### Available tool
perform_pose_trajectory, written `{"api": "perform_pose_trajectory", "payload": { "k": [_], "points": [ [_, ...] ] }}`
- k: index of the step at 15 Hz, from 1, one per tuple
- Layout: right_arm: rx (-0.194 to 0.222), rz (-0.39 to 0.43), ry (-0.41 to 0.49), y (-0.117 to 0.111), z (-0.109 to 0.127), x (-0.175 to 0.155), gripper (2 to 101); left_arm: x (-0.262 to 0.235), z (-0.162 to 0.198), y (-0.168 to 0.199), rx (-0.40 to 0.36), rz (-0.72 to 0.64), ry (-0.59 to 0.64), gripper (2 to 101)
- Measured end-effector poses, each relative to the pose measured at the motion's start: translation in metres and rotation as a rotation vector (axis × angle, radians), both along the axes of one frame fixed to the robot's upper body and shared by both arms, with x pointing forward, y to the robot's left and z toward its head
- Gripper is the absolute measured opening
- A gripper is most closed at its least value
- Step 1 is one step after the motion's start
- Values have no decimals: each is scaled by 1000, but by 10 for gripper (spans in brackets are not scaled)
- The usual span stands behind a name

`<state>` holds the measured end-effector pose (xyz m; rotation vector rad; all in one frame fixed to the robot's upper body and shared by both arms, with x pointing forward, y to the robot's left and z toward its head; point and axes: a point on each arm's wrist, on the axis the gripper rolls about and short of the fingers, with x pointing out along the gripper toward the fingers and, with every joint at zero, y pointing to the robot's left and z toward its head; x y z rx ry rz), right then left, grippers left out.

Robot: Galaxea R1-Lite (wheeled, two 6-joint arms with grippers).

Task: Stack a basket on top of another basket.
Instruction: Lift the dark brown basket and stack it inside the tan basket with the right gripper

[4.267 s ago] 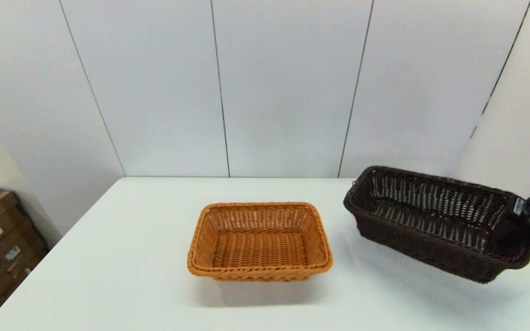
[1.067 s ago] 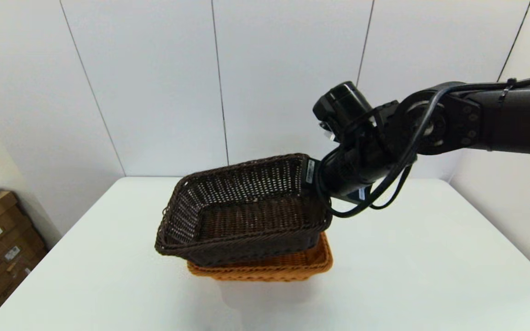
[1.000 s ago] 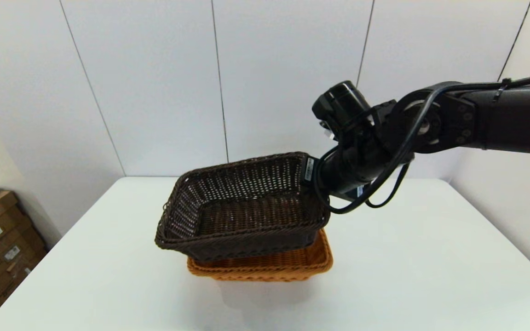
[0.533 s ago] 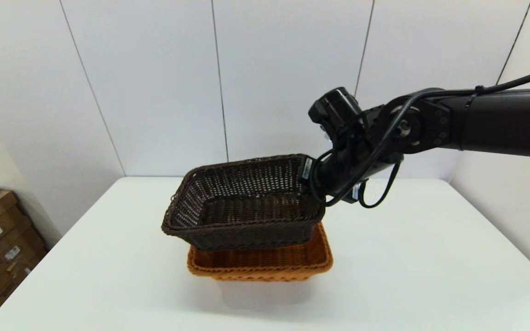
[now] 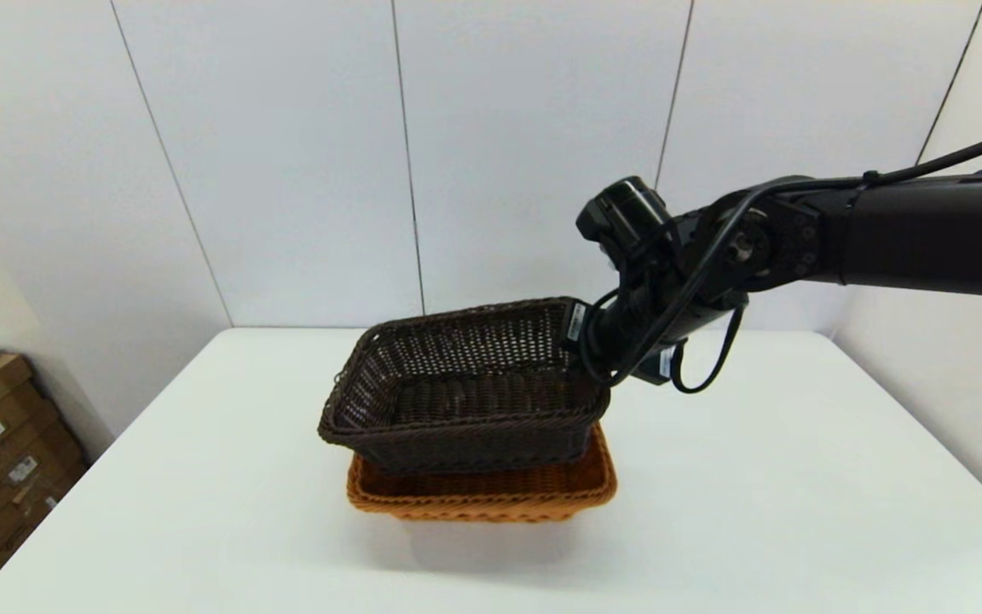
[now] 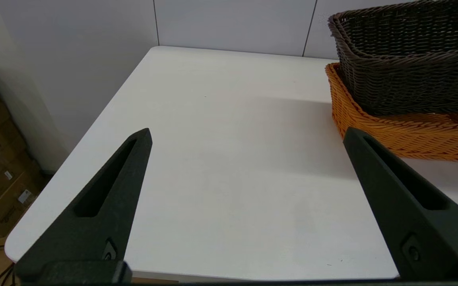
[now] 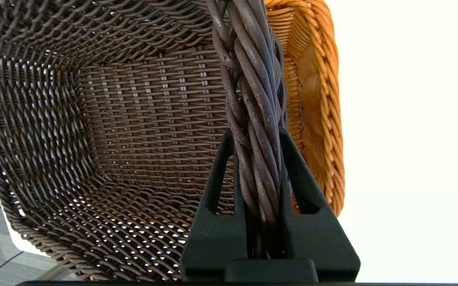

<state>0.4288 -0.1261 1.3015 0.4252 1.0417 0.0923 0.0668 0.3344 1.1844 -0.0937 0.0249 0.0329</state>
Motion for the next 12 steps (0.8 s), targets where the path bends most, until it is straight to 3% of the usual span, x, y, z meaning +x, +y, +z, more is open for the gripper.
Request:
{"api": "perform_pose_trajectory", "payload": {
  "k": [12],
  "points": [
    [-37, 71, 56, 2, -14, 2, 144, 0, 0, 0, 0, 0, 0, 978]
  ]
}}
